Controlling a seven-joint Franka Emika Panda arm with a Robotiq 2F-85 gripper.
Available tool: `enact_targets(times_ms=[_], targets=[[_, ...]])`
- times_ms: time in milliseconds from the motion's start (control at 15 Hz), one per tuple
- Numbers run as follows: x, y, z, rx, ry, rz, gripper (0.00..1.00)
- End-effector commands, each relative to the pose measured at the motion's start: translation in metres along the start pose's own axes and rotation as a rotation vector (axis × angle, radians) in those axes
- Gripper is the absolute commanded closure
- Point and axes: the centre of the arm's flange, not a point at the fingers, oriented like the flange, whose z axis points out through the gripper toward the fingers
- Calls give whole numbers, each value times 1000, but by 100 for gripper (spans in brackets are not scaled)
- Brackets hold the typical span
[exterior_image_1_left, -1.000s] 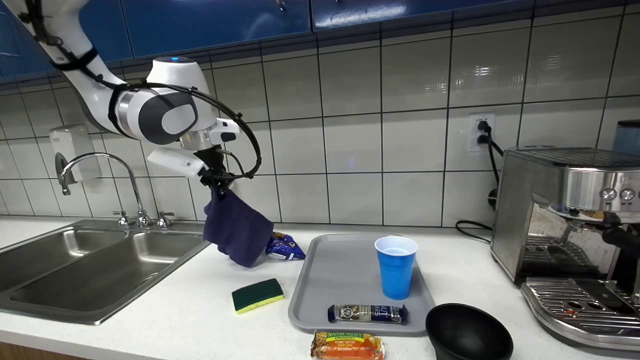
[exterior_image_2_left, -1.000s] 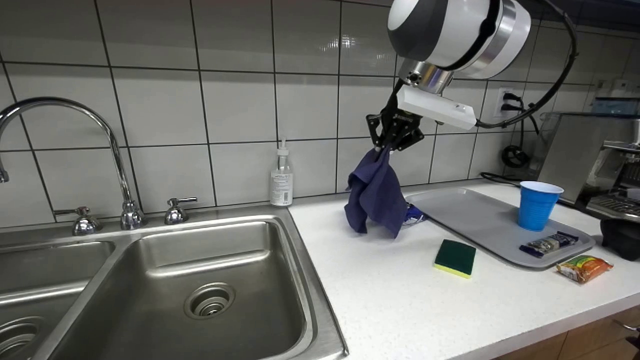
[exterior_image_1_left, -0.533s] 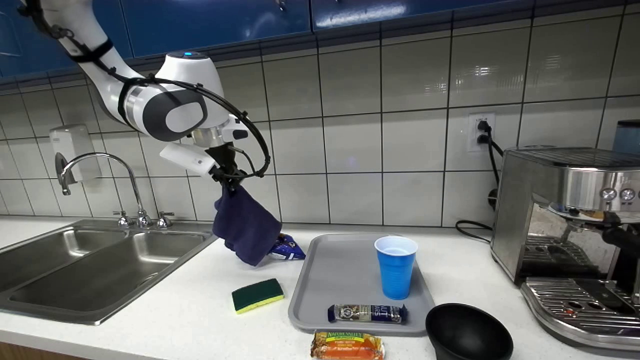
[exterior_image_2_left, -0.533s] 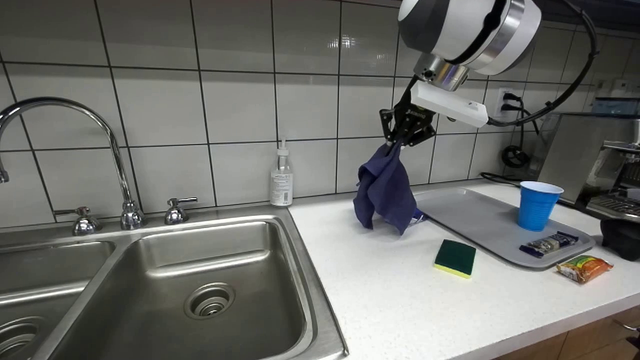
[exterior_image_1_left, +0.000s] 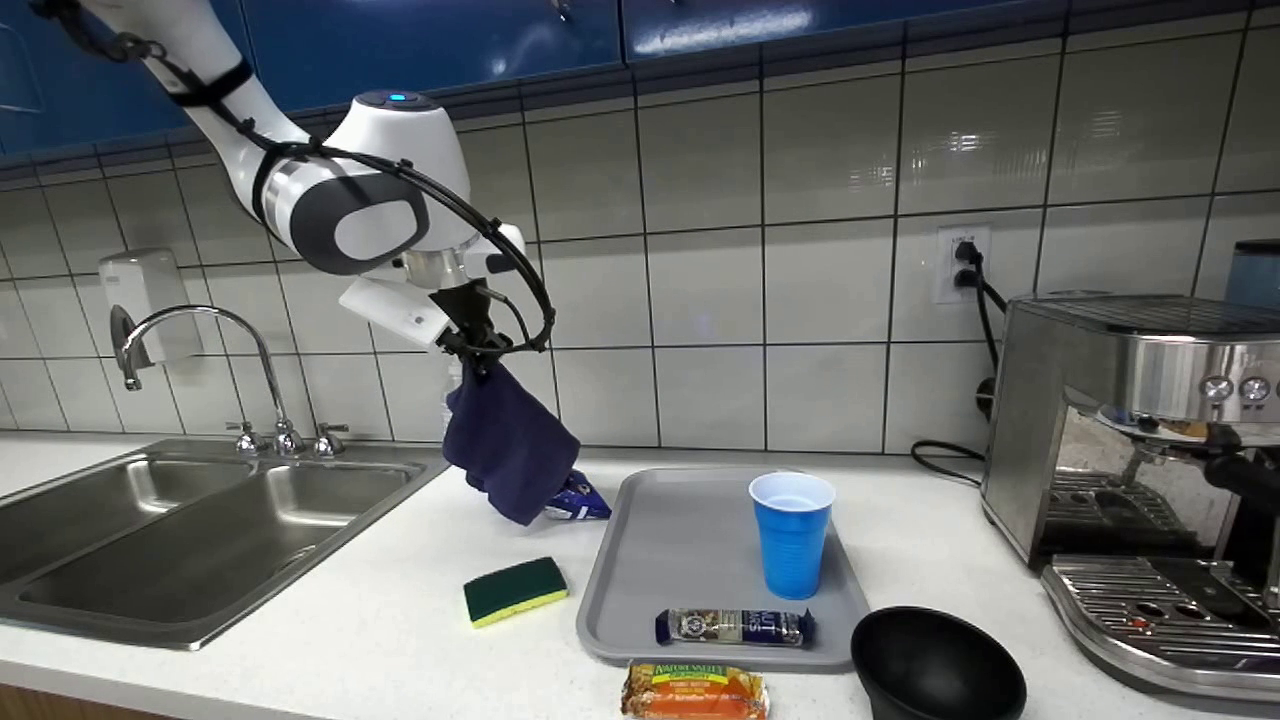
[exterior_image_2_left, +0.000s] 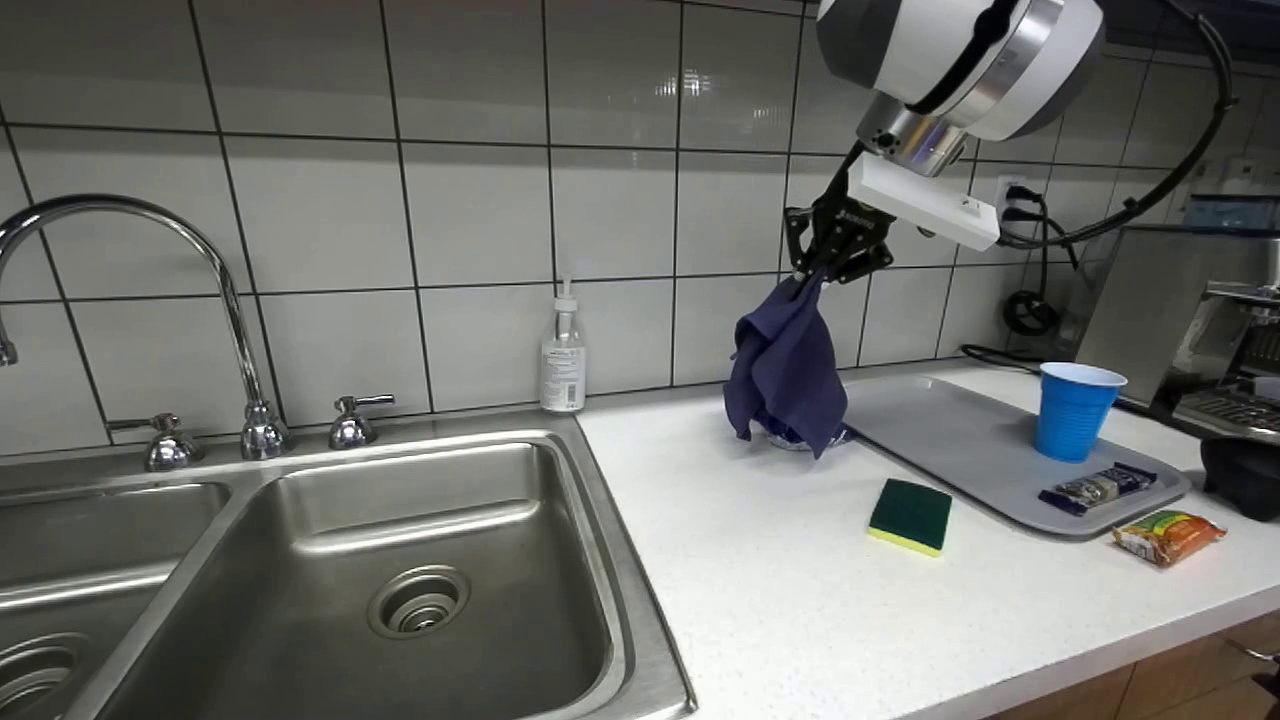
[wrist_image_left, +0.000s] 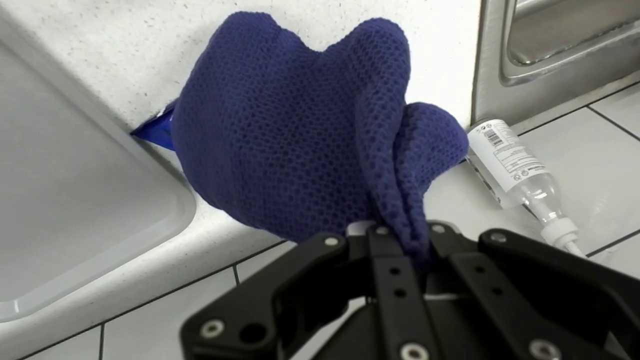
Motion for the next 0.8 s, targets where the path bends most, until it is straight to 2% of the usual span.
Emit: enact_targets(times_ms=[0,733], targets=[[2,18,-15,23,32,3,98],[16,62,-32,19,96,73,98]])
